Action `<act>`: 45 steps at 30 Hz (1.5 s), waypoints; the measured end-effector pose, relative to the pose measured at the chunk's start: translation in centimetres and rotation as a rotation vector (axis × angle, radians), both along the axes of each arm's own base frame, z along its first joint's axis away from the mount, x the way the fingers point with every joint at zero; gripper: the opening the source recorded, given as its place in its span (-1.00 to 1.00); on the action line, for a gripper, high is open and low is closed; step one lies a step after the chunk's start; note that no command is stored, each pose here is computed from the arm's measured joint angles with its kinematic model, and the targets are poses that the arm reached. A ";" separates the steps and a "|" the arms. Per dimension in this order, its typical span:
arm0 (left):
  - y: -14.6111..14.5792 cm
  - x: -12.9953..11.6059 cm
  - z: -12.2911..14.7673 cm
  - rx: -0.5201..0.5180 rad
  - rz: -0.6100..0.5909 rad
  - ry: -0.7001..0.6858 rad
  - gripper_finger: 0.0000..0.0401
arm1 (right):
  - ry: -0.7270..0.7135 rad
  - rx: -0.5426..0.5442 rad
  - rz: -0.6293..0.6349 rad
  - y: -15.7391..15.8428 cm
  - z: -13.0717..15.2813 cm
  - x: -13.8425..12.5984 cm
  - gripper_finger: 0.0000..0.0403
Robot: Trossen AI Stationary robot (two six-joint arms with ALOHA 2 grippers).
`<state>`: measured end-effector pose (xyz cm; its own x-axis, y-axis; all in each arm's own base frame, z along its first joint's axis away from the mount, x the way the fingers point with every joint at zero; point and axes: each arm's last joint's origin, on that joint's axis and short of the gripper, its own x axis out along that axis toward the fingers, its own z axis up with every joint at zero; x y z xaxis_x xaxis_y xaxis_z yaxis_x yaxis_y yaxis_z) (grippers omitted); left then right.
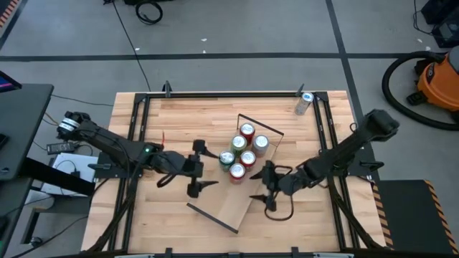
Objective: Place canned beverage on shelf
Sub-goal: Put the blue soda can on the shelf
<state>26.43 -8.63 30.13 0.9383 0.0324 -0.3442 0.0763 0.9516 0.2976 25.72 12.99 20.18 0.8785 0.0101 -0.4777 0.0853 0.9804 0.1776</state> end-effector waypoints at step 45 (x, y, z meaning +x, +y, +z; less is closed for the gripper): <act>7.0 -4.0 -3.3 0.141 0.225 -0.001 0.77 | 0.798 0.232 -0.845 -21.6 7.3 -10.5 0.71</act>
<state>22.44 -1.61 26.82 0.9022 0.2881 -0.3209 -0.1330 0.8937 0.4285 15.24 -8.65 27.44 0.1020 -0.2718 -0.9569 0.8578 0.5112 -0.0538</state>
